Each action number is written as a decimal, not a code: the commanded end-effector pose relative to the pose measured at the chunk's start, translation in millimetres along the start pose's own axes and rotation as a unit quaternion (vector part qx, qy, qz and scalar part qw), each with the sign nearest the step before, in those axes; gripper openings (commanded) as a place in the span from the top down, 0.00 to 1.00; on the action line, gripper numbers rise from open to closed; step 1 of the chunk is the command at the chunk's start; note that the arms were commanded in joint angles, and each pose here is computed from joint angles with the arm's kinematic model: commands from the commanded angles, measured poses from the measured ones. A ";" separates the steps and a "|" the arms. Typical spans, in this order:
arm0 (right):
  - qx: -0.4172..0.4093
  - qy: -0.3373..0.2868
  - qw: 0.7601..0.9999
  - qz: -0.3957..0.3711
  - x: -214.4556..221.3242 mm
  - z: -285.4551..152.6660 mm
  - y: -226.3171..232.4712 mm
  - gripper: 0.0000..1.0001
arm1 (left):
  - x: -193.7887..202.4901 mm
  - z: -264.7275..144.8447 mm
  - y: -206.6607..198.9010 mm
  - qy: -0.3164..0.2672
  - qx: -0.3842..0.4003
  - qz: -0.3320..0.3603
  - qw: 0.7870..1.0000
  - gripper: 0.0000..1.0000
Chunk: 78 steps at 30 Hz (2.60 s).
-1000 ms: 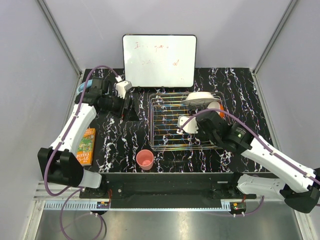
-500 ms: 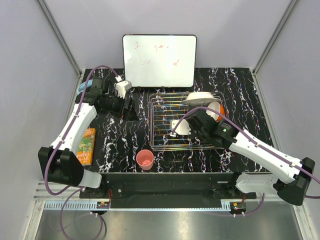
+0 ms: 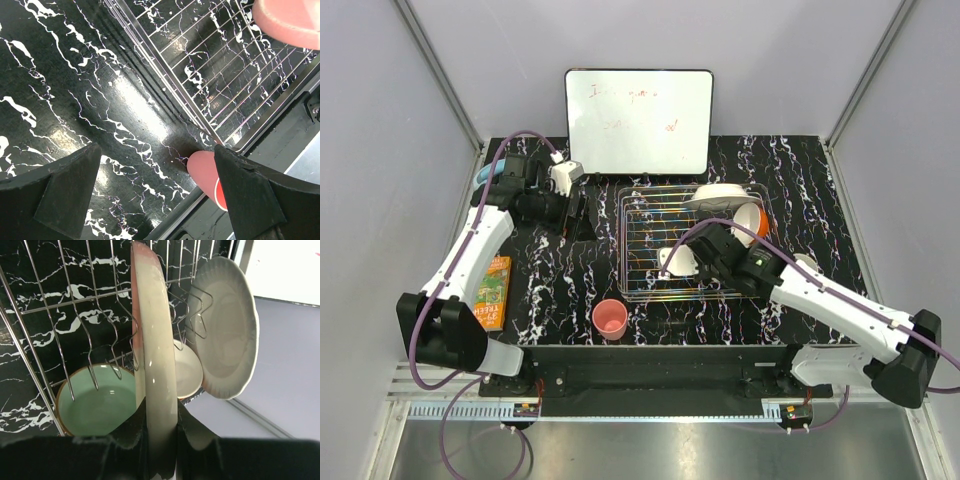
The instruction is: Load the mixed dishes into the dish rack
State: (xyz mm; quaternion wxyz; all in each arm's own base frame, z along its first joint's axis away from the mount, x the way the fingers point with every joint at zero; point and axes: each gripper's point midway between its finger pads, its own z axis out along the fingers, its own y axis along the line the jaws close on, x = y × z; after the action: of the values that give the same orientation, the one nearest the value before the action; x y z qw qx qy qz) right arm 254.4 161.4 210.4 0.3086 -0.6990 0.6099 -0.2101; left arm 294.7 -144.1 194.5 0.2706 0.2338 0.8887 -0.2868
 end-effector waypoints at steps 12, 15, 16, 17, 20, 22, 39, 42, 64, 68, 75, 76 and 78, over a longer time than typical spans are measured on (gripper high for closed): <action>0.008 0.031 0.995 -0.091 7.6 21.1 -12.7 1.00 | -16.2 -6.9 7.6 -0.024 -0.027 0.032 0.999 0.01; 0.013 0.034 0.995 -0.089 8.7 24.6 -12.5 1.00 | -16.1 -7.0 8.2 -0.024 -0.029 0.034 0.999 0.01; 0.012 0.036 0.995 -0.090 8.9 26.5 -11.2 1.00 | -16.6 -7.3 8.2 -0.024 -0.029 0.034 0.999 0.01; 0.015 0.037 0.995 -0.090 8.5 26.9 -12.8 1.00 | -16.3 -6.5 9.0 -0.023 -0.029 0.034 0.999 0.01; 0.028 0.041 0.994 -0.097 5.6 30.8 -19.8 1.00 | -16.8 -6.2 10.1 -0.023 -0.031 0.033 0.999 0.01; 0.037 0.043 0.993 -0.102 2.9 31.7 -26.4 1.00 | -16.7 -6.0 10.0 -0.023 -0.031 0.034 0.999 0.01; 0.119 0.097 0.983 -0.097 0.7 37.9 -66.2 0.00 | -15.0 -12.9 18.7 -0.030 -0.038 0.033 0.998 0.01; 0.125 0.098 0.983 -0.093 3.0 34.3 -66.8 0.00 | -15.4 -12.5 16.5 -0.031 -0.032 0.032 0.999 0.01; 0.172 0.130 0.975 -0.054 52.2 -4.8 -57.4 0.00 | -37.9 73.6 -19.1 0.047 0.044 0.035 0.997 0.01; 0.174 0.131 0.975 -0.047 59.0 -7.3 -52.0 0.00 | -27.8 83.3 -19.0 0.066 0.039 0.043 0.996 0.01; 0.179 0.140 0.974 -0.023 71.5 -9.4 -46.7 0.00 | -3.3 100.2 -14.8 0.104 0.022 0.061 0.992 0.01; 0.179 0.141 0.973 -0.019 72.9 -9.3 -46.8 0.00 | -0.5 101.2 -14.8 0.107 0.021 0.063 0.992 0.01; 0.183 0.140 0.973 -0.012 75.1 -11.3 -48.8 0.00 | 9.3 105.4 -11.4 0.121 0.017 0.069 0.990 0.01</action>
State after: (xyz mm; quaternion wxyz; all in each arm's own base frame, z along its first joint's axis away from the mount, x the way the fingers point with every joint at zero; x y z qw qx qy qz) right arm 294.2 102.4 233.2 0.3500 -0.6007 0.6024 -0.3921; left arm 317.0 -219.3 139.4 0.1801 0.3127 0.8901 -0.2785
